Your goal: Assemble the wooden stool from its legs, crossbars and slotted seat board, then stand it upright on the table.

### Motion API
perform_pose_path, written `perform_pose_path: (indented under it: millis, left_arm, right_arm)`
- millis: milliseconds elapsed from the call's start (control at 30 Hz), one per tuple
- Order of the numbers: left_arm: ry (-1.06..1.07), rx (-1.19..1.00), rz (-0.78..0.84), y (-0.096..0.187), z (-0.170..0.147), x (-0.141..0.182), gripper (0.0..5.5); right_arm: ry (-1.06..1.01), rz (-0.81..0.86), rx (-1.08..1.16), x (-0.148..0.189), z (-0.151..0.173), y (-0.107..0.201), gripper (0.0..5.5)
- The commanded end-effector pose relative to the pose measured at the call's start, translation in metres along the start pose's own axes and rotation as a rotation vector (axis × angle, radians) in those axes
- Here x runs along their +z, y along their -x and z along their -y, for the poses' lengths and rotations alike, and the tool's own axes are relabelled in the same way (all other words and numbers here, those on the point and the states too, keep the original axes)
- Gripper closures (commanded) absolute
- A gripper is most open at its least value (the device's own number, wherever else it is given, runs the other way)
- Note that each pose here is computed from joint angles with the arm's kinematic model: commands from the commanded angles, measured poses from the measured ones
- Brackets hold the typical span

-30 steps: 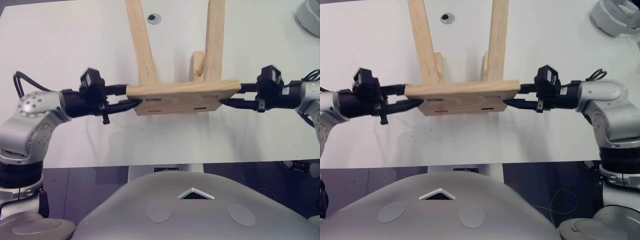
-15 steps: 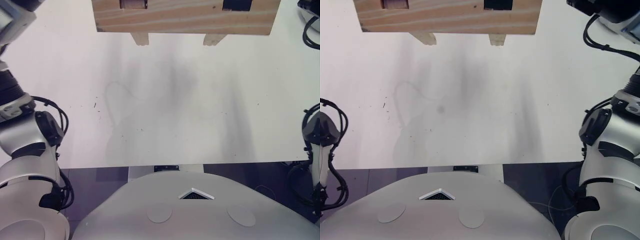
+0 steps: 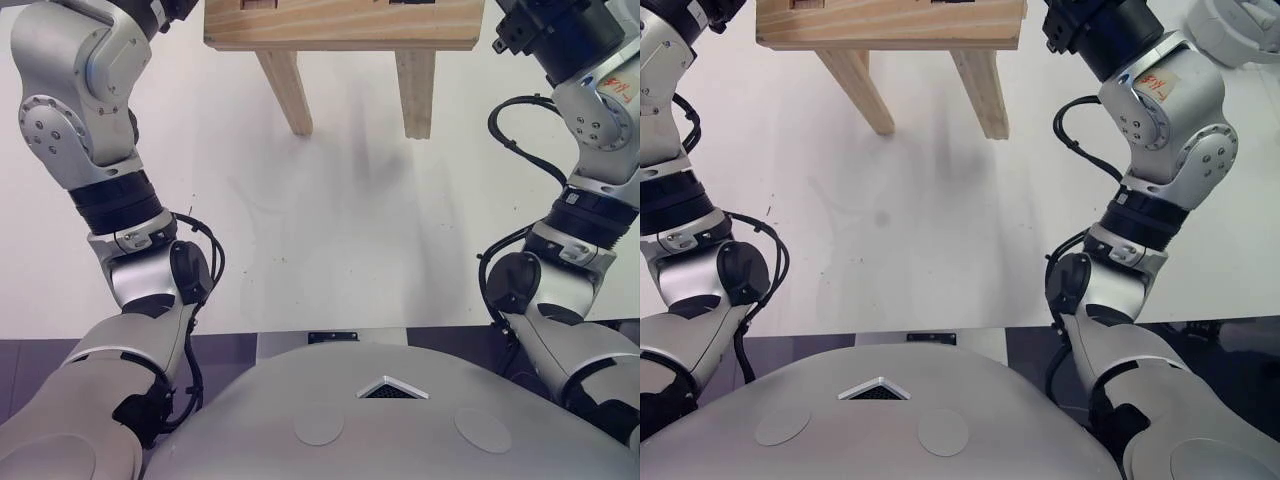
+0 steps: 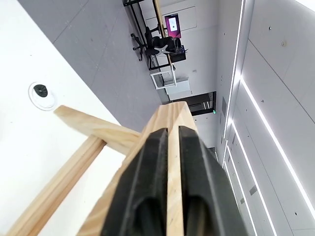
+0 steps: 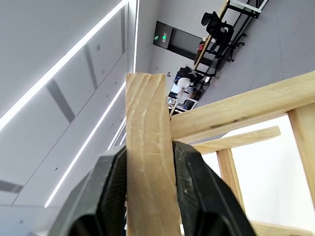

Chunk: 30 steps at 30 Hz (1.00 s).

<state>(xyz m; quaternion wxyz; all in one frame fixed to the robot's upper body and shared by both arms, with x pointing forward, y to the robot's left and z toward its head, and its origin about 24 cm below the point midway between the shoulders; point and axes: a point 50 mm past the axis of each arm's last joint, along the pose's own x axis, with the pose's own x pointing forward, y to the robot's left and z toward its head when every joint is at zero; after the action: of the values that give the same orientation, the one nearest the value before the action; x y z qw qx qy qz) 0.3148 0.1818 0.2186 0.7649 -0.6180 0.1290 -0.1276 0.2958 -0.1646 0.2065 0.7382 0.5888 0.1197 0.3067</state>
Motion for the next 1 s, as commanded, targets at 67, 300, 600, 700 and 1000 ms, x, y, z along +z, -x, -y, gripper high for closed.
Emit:
perform_pose_path:
  millis: [67,300,600,700,1000]
  left_arm:
    - [-0.032,0.001,0.043,0.003,0.003,0.011,5.5]
    - [-0.114,0.038,0.033,0.004,-0.006,0.011,5.5]
    - [-0.198,0.012,0.069,0.006,-0.004,0.018,4.76]
    - [-0.22,-0.013,0.092,0.009,0.001,0.025,4.22]
    - [-0.769,0.046,0.151,0.03,-0.014,0.028,3.81]
  right_arm:
    - [-0.078,0.04,-0.153,-0.007,0.016,0.008,4.17]
    - [-0.081,0.015,-0.226,-0.013,0.034,0.019,4.16]
    - [-0.074,0.051,-0.227,-0.006,0.033,0.021,2.85]
    - [-0.055,0.065,-0.23,-0.003,0.032,0.024,2.27]
    - [0.646,0.0,-0.324,-0.01,0.012,0.048,1.65]
